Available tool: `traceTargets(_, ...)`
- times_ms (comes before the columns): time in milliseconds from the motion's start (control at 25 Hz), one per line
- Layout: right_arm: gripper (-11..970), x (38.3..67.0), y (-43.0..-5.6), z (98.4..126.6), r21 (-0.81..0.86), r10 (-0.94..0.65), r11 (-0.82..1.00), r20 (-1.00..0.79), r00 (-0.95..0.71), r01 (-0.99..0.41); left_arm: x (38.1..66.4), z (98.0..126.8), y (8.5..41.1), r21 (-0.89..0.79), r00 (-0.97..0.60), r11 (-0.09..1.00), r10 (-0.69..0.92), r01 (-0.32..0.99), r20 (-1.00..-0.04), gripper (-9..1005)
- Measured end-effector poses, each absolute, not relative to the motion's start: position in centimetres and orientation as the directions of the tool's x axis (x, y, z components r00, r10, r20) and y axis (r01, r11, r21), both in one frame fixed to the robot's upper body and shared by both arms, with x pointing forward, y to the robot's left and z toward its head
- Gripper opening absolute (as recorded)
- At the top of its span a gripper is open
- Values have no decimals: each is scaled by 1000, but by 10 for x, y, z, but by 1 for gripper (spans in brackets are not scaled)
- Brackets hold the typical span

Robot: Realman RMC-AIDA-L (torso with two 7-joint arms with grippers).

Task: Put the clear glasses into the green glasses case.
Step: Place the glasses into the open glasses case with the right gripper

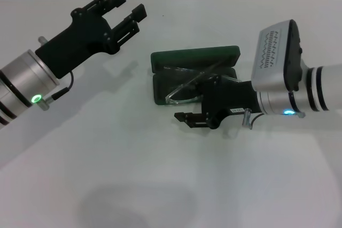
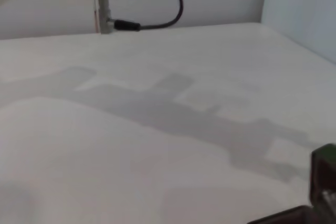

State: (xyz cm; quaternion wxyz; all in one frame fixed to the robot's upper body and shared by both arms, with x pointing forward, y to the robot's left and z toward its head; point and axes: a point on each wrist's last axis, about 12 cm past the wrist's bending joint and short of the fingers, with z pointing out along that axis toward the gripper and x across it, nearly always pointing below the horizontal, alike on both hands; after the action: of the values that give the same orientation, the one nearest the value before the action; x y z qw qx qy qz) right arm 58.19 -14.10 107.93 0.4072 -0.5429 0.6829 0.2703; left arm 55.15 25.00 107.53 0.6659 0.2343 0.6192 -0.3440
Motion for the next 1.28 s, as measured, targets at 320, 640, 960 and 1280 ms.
traceTargets(320,563,579,-154,1079,-137,-504,346,-861,-61,-928,552,1075,249,-117,-5,653,-172,748,-985,578)
traceTargets(640,563,557,-151,1080,-103,-474,236,-880,-22,-966,553,1076,248,-118,-5,650,-173,751,-985,577)
traceTargets(960,562,568,-148,1072,-54,-519,205,-852,-62,-977,554,1077,247,-124,-9,648,-178,751,-984,577)
traceTargets(1280,562,581,-147,1070,-72,-549,246,-832,-78,-967,554,1077,247,-127,-9,650,-182,749,-983,576)
